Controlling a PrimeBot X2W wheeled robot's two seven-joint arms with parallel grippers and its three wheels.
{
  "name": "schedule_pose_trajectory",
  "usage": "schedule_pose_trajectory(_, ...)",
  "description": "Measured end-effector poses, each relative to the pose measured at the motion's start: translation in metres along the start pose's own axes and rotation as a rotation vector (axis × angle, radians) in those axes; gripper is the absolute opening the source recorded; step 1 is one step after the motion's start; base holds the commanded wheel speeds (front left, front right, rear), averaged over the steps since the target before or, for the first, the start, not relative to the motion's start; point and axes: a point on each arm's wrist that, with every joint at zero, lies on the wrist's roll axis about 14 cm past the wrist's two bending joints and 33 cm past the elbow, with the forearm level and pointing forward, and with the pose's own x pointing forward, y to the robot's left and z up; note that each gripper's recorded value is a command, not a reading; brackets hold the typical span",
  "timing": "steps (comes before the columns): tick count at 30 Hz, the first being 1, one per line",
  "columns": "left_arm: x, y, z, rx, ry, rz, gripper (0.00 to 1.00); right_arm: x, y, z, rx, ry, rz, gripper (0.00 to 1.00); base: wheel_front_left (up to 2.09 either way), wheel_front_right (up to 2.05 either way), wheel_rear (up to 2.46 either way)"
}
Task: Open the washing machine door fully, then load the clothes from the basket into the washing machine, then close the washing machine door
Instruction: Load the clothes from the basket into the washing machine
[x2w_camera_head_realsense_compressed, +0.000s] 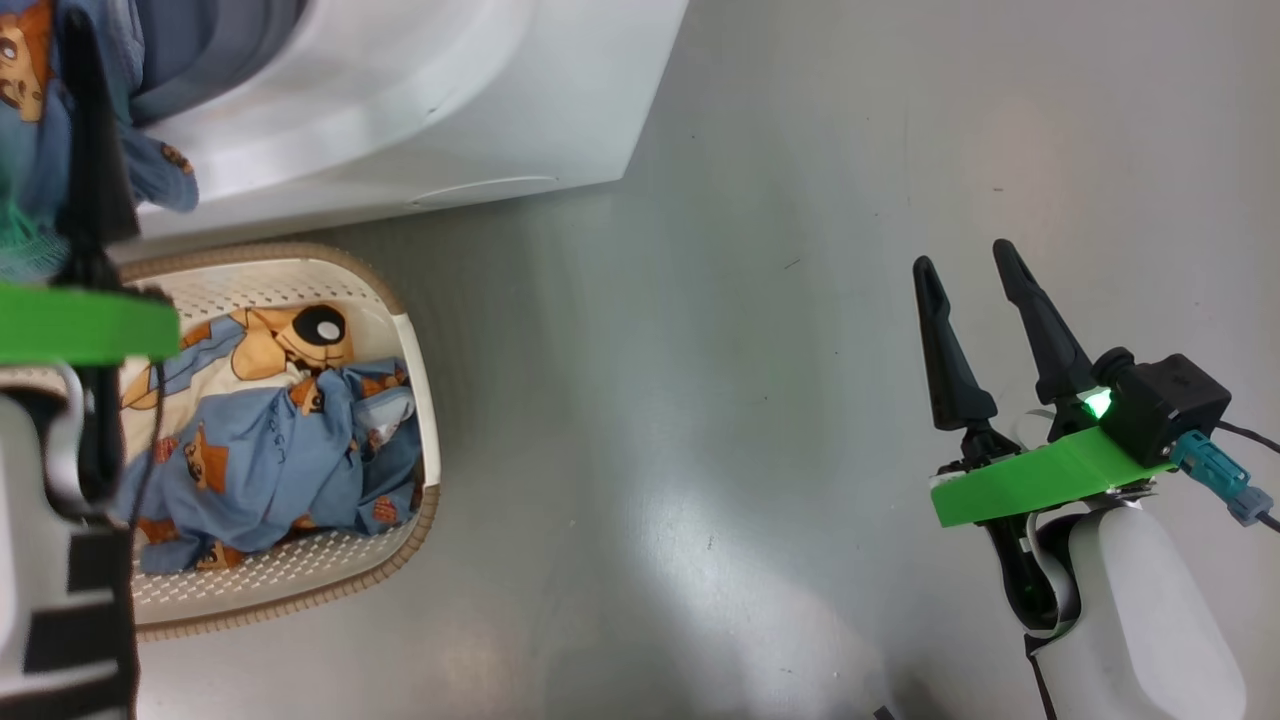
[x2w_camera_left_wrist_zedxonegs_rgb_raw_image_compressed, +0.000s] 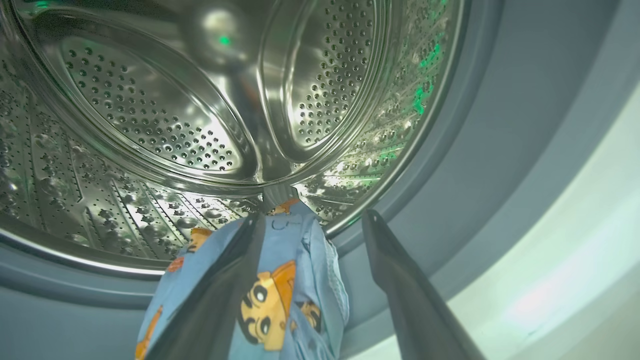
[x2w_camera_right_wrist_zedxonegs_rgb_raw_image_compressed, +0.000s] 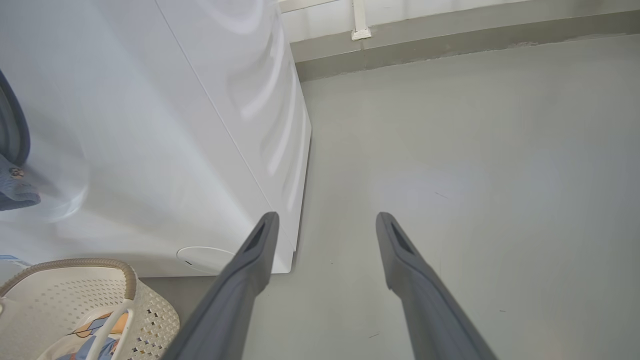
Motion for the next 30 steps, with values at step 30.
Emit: schedule_pose_trajectory(30, -0.124, 0.027, -0.056, -0.019, 0.228, 0.224, 1.00, 0.000, 0.007, 0.000, 0.003, 0.000, 0.021, 1.00, 0.00, 0.00, 0.00)
